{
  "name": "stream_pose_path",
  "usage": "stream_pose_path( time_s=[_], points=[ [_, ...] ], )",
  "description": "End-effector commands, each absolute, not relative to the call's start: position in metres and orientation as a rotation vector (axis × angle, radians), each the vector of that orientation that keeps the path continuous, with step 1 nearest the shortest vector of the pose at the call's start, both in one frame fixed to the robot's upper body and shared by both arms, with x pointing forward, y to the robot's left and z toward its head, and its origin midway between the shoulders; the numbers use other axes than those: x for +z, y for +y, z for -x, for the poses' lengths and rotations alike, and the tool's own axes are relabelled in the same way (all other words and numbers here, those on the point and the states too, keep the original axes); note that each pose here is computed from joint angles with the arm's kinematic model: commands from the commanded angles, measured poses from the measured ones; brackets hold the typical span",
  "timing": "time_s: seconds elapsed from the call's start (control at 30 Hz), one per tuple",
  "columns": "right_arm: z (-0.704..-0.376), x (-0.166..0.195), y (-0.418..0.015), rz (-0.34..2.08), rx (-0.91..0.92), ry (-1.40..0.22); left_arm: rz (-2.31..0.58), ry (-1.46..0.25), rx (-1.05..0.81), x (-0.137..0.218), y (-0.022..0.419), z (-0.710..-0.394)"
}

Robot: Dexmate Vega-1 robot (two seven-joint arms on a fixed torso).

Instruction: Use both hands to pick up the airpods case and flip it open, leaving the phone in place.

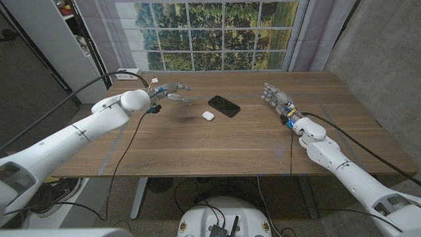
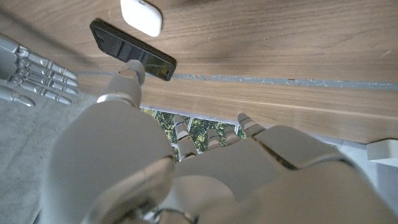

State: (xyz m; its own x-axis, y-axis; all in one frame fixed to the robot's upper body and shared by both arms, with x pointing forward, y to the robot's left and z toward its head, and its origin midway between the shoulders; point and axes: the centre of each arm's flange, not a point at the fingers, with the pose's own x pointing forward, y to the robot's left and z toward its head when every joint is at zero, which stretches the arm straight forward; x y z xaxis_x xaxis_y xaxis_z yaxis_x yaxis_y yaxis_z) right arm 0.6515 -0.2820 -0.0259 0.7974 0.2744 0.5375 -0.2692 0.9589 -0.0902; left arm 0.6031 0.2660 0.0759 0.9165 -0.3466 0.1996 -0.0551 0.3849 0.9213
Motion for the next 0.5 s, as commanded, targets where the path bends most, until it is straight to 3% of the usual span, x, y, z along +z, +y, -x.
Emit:
stream_pose_path(
  time_s=[0.03,0.5],
  points=[
    [-0.648,-0.027,-0.288,0.002,0.286,-0.588,-1.470,-0.351,-0.176,0.098,0.241,-0.588],
    [-0.647,-0.026,-0.291,-0.006,0.294,-0.584,-1.772,-0.426,-0.070,0.095,0.196,-0.585]
  ],
)
